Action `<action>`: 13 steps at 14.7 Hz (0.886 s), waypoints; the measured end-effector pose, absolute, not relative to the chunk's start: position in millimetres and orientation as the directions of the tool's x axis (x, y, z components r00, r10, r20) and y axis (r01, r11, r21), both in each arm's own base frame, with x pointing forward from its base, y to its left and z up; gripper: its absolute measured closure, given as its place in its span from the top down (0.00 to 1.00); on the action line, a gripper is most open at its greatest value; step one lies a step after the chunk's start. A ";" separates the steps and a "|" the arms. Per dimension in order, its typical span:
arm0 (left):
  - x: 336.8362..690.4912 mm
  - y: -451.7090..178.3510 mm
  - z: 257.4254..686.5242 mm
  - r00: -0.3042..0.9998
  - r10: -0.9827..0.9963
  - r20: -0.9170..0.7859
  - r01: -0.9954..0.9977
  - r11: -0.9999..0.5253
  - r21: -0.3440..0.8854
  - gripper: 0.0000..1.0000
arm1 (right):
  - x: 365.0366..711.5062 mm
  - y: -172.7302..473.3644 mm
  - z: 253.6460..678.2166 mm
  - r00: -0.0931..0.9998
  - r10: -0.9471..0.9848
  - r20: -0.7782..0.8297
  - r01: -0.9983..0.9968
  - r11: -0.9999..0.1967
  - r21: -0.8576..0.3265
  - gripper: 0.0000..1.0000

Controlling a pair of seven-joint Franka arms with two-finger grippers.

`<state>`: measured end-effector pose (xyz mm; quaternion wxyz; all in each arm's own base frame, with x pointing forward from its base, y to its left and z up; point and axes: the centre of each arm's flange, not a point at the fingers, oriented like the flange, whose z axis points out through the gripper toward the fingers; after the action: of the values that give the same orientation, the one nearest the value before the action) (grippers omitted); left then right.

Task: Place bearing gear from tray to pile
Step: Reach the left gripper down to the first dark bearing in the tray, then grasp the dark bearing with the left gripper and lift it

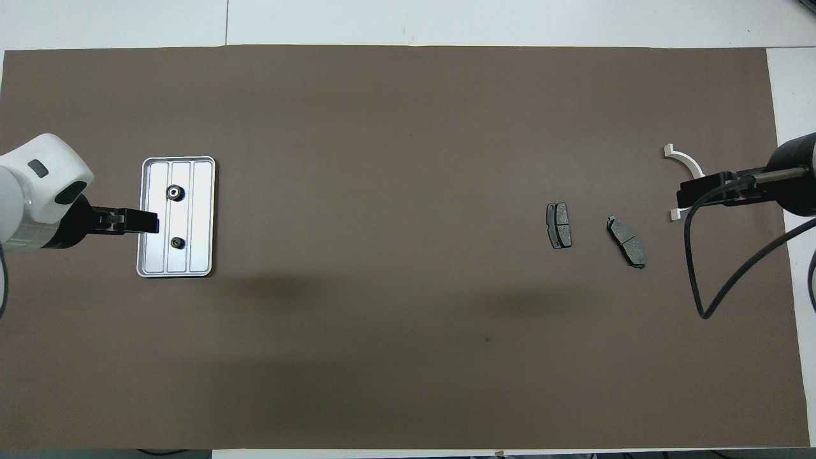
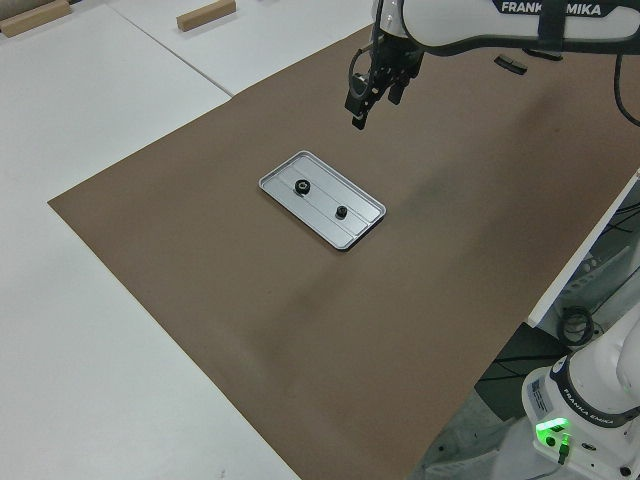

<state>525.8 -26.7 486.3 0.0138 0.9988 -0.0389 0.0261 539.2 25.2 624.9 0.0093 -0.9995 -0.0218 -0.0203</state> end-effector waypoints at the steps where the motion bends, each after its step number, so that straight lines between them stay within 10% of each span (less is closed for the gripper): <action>1: 526.6 -21.3 467.5 0.996 -0.074 0.049 -0.076 -0.997 0.024 1.00 | 539.2 25.6 624.9 0.998 0.044 0.041 0.045 -0.999 -0.018 1.00; 13: 532.2 4.5 354.8 0.998 -0.052 0.047 -0.052 -0.999 0.011 1.00 | 539.2 25.9 624.9 0.998 0.045 0.041 0.045 -0.999 -0.018 1.00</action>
<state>532.2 4.5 354.8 0.0062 0.9994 -0.0261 0.0233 539.2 25.9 624.9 0.0093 -0.9995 -0.0225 -0.0203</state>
